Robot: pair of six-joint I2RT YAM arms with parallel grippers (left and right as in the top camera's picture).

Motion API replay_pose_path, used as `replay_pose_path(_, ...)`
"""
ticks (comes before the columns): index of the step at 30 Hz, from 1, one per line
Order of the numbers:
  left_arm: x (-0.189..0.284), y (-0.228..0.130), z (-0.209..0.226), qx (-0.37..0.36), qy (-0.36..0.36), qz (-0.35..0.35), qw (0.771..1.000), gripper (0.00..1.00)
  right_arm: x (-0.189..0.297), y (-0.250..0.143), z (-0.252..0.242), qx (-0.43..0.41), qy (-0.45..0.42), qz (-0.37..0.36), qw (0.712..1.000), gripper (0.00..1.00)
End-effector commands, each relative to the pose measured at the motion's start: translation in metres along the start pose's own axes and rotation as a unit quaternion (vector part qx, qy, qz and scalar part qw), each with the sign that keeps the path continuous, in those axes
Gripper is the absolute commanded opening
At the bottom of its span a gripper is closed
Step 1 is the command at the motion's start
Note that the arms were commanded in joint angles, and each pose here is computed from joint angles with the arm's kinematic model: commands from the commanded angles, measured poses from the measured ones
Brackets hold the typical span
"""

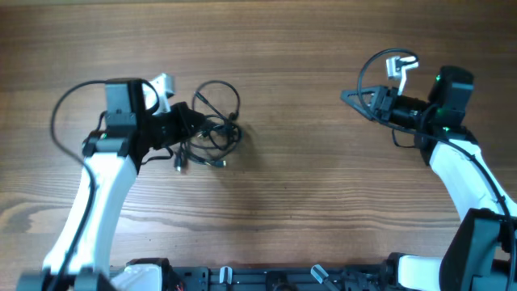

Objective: Untangle cables

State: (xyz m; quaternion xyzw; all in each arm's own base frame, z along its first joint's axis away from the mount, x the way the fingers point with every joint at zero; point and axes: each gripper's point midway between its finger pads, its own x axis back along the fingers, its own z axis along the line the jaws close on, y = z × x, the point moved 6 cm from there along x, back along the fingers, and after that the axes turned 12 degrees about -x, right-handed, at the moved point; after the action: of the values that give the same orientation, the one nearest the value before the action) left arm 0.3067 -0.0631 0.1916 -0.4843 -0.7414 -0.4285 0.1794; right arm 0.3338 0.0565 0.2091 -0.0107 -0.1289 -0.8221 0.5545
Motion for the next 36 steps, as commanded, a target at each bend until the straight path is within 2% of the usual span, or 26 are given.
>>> replay_pose_path(1, -0.017, -0.003, -0.011, -0.010, -0.101, 0.038, 0.994, 0.04, -0.015, -0.017, -0.005, 0.017, -0.002, 0.033, 0.999, 0.06)
replay_pose_path(9, -0.026, -0.003, -0.025, -0.038, -0.120, 0.039, 0.991, 0.04, -0.062, -0.061, 0.003, 0.055, 0.004, 0.123, 0.991, 0.15)
replay_pose_path(12, -0.027, -0.001, -0.029, -0.049, -0.126, 0.031, 0.990, 0.04, -0.076, -0.078, -0.004, 0.033, -0.035, 0.142, 0.989, 0.28)
replay_pose_path(13, -0.026, 0.003, -0.031, -0.049, -0.133, 0.024, 0.990, 0.04, -0.081, -0.084, -0.008, 0.025, -0.057, 0.145, 0.987, 0.36)
replay_pose_path(16, -0.015, 0.015, -0.039, -0.033, -0.186, 0.003, 0.982, 0.04, -0.094, -0.102, -0.021, 0.006, -0.130, 0.148, 0.981, 0.39)
replay_pose_path(20, -0.005, 0.023, -0.035, 0.027, -0.211, -0.003, 0.977, 0.04, -0.110, -0.116, -0.020, 0.018, -0.154, 0.154, 0.976, 0.41)
replay_pose_path(24, 0.014, 0.021, -0.045, 0.029, -0.309, 0.019, 0.950, 0.04, -0.115, -0.111, -0.024, -0.010, -0.191, 0.113, 0.975, 0.44)
replay_pose_path(29, 0.033, 0.018, -0.053, 0.024, -0.396, 0.040, 0.917, 0.04, -0.119, -0.105, -0.018, -0.016, -0.178, 0.097, 0.979, 0.52)
replay_pose_path(36, 0.030, 0.019, -0.050, 0.019, -0.378, 0.030, 0.925, 0.04, -0.120, -0.120, -0.004, -0.037, -0.116, 0.162, 0.979, 0.55)
